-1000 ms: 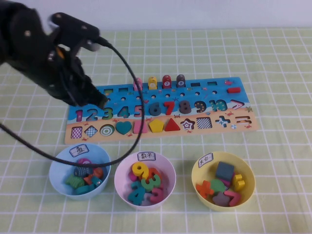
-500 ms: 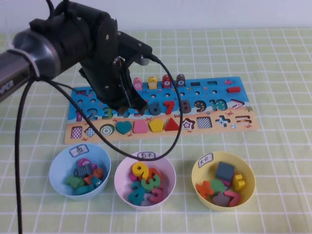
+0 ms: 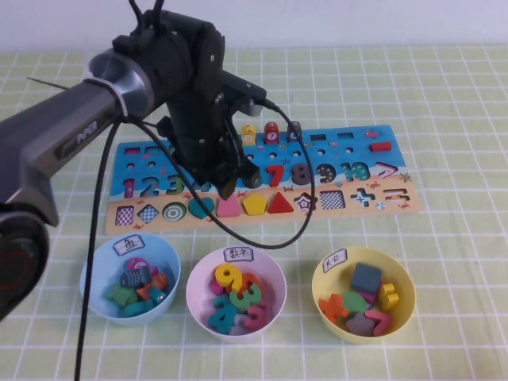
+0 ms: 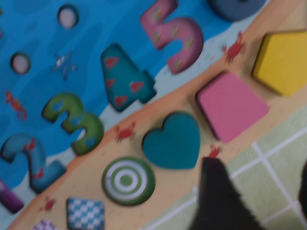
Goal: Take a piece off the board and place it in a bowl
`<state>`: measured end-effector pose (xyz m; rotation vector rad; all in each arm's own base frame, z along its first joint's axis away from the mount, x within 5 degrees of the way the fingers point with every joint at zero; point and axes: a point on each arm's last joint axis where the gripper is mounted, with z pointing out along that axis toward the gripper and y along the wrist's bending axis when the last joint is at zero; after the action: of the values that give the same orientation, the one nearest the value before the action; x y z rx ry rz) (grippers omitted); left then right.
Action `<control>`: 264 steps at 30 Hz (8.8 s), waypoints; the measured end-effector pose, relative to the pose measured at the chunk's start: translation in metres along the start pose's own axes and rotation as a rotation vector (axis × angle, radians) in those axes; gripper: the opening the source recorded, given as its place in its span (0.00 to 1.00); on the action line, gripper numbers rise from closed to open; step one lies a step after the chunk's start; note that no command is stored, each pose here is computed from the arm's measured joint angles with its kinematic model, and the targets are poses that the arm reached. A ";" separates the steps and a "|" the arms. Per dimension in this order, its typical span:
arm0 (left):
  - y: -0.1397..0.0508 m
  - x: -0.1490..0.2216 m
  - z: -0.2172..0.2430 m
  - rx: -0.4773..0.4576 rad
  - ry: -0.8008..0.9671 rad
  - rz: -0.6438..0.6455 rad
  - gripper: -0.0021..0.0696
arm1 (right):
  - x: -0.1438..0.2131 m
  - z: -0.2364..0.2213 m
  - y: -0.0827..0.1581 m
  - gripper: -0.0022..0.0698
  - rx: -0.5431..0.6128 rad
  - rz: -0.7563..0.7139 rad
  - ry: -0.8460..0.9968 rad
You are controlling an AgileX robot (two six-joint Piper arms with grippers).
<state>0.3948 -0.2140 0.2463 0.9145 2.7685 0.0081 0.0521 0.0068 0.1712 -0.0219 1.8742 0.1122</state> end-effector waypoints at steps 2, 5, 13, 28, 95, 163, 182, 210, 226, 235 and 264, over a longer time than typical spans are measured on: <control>-0.001 -0.004 0.003 0.014 -0.006 -0.006 0.54 | 0.000 0.000 0.000 0.01 0.000 0.000 0.000; -0.001 -0.011 0.010 0.022 -0.012 -0.009 0.60 | 0.000 0.000 0.000 0.01 0.000 0.000 0.000; -0.002 -0.016 0.032 0.035 0.019 -0.011 0.62 | 0.000 0.000 0.000 0.01 0.000 0.000 0.000; -0.010 -0.017 0.039 0.027 0.033 0.016 0.62 | 0.000 0.000 0.000 0.01 0.000 0.000 0.000; 0.008 -0.016 0.056 0.072 0.007 0.900 0.59 | 0.000 0.000 0.000 0.01 0.000 0.000 0.000; 0.005 -0.016 0.065 0.110 0.011 0.795 0.42 | 0.000 0.000 0.000 0.01 0.000 0.000 0.000; 0.017 -0.014 0.050 0.070 0.018 0.792 0.42 | 0.000 0.000 0.000 0.01 0.000 0.000 0.000; -0.045 -0.014 -0.087 0.081 -0.300 0.748 0.42 | 0.000 0.000 0.000 0.01 0.000 0.000 0.000; -0.172 0.025 -0.046 0.253 -0.128 1.002 0.42 | 0.000 0.000 0.000 0.01 0.000 0.000 0.000; -0.187 0.024 -0.026 0.383 -0.123 0.969 0.42 | 0.000 0.000 0.000 0.01 0.000 0.000 0.000; -0.186 0.020 0.014 0.426 -0.074 1.058 0.46 | 0.000 0.000 0.000 0.01 0.000 0.000 0.000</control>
<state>0.2723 -0.3531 0.2146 2.2871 1.9159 -0.4293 0.0521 0.0068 0.1712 -0.0219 1.8742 0.1122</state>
